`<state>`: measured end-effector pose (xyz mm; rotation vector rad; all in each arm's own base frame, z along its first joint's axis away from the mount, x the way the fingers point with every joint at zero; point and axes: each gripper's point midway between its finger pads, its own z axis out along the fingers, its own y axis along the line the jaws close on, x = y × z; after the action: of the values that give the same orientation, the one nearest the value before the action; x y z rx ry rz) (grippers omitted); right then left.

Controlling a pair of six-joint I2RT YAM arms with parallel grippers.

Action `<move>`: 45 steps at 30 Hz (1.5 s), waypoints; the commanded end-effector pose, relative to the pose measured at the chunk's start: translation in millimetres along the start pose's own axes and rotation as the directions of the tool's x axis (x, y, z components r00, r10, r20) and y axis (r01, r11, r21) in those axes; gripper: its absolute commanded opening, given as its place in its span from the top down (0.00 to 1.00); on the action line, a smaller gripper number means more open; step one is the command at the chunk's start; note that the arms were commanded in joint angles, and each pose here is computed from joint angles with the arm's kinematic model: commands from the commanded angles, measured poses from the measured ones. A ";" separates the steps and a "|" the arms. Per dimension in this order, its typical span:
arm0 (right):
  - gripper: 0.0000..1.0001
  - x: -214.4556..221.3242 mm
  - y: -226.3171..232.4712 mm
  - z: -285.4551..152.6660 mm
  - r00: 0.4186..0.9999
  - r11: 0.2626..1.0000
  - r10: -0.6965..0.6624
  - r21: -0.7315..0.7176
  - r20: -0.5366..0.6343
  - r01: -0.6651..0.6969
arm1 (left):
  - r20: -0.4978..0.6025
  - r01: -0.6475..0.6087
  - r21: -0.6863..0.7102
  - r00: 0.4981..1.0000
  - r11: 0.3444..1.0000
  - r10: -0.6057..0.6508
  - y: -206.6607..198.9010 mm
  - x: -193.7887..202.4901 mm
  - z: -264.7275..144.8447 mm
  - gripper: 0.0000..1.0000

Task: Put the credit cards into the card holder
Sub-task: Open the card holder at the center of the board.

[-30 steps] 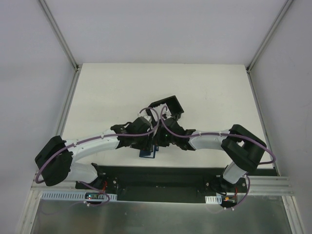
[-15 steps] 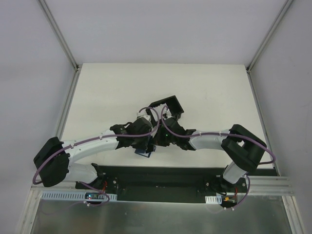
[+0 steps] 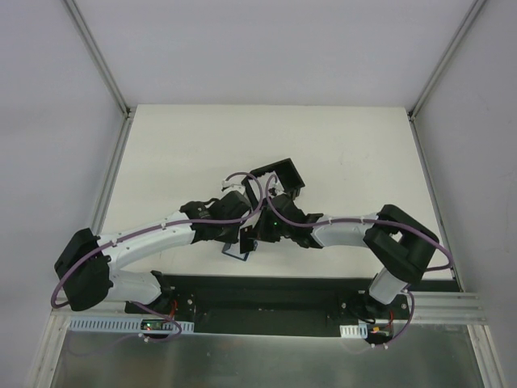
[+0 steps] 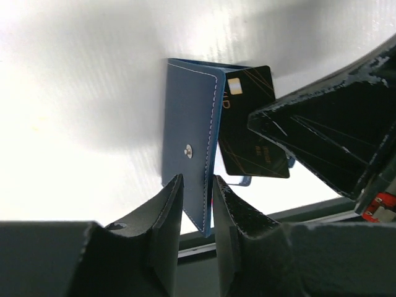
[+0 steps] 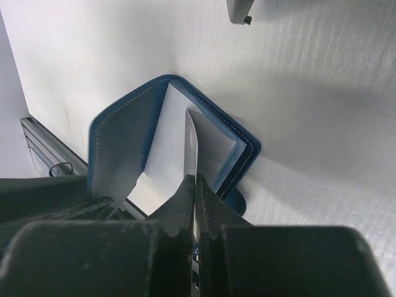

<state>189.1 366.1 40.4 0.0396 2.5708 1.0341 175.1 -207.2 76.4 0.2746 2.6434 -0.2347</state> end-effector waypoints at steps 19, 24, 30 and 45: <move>1.00 -2.8 -6.9 -2.4 1.000 0.999 -0.025 0.043 -0.005 0.026 | -0.049 -0.068 -0.206 0.997 0.976 0.059 37.9 -4.7 11.1 1.00; 1.00 -14.9 -5.9 -19.5 0.998 0.999 -0.025 0.036 0.049 0.024 | -0.075 0.027 -0.142 0.996 0.990 -0.038 30.8 5.5 10.5 1.00; 1.00 -13.4 -17.2 -31.7 0.998 0.997 -0.015 0.073 0.068 0.010 | -0.121 0.137 -0.067 0.982 0.988 -0.145 11.9 16.2 14.7 1.00; 1.00 -16.2 -6.2 -22.3 0.993 0.994 0.104 -0.027 0.062 -0.103 | -0.121 0.148 -0.066 0.980 0.987 -0.155 8.9 12.0 15.7 1.00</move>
<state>192.6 330.7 46.8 0.1383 2.5589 0.9419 184.4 -206.3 64.1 0.0813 2.7285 -0.2208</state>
